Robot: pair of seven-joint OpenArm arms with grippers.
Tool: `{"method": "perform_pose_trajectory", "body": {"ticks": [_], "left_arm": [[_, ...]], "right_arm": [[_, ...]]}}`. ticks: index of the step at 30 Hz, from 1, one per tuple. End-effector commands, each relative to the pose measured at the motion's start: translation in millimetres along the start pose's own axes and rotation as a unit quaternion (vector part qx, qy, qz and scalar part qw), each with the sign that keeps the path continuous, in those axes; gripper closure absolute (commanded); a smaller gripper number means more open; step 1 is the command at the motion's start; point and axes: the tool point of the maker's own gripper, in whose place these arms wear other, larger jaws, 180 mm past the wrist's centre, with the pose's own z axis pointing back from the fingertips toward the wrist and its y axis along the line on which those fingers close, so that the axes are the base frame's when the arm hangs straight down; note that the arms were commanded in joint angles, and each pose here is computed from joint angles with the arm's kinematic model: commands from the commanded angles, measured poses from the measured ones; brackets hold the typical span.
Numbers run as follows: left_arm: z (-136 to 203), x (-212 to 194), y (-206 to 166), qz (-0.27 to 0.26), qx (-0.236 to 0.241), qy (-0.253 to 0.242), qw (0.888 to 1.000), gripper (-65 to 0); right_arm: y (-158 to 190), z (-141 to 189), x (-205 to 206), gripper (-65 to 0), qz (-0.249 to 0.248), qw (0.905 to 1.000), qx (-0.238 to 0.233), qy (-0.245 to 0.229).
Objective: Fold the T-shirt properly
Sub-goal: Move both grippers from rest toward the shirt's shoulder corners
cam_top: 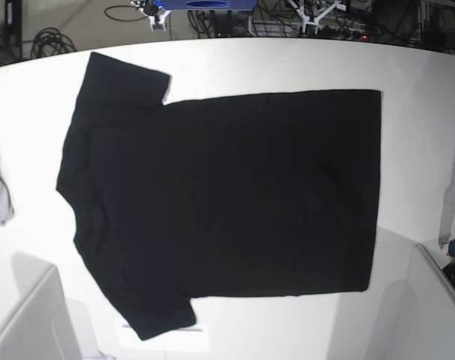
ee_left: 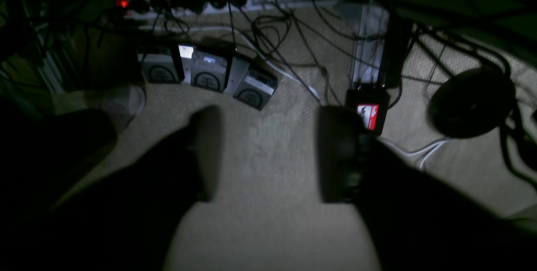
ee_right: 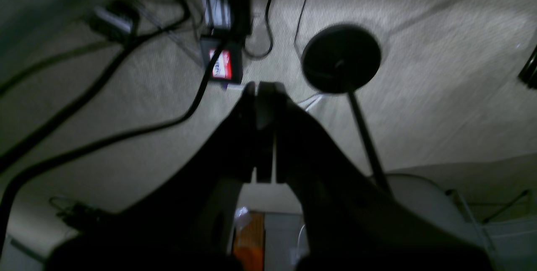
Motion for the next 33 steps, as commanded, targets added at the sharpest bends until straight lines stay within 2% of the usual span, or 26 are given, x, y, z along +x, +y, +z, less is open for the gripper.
{"method": "perform_pose_trajectory", "body": {"ticks": [1, 2, 3, 14, 22, 29, 33], "left_arm": [[0.7, -5.2, 1.9, -0.003, 0.003, 0.002, 1.0, -14.0], [1.4, -11.3, 1.6, -0.004, 0.003, 0.007, 1.0, -5.3], [1.6, -12.4, 1.5, -0.007, 0.002, 0.007, 1.0, 0.0], [5.5, -26.0, -7.8, 0.001, -0.004, -0.009, 1.0, 0.0], [13.0, -13.7, -12.1, -0.011, -0.01, -0.056, 0.998, 0.0], [14.7, -25.1, -7.8, -0.012, -0.007, -0.047, 0.999, 0.0], [20.1, -43.0, 21.2, -0.014, 0.014, -0.04, 0.999, 0.0]], "right_arm": [[3.0, 0.1, -5.4, 0.0, 0.002, 1.0, 0.004, 0.003], [2.1, 0.2, -7.5, 0.0, 0.003, 1.0, 0.003, 0.004], [2.4, 0.2, -8.5, 0.0, 0.003, 1.0, 0.004, 0.005], [2.3, 0.1, -6.7, 0.0, 0.004, 1.0, 0.004, 0.005], [-8.4, 0.4, -10.1, 0.0, 0.006, 0.9999, -0.003, 0.009], [-9.3, 1.1, -23.8, 0.0, -0.003, 0.9998, -0.004, 0.017], [-17.1, 3.9, -36.5, 0.0, -0.069, 0.9974, -0.011, 0.014]]}}
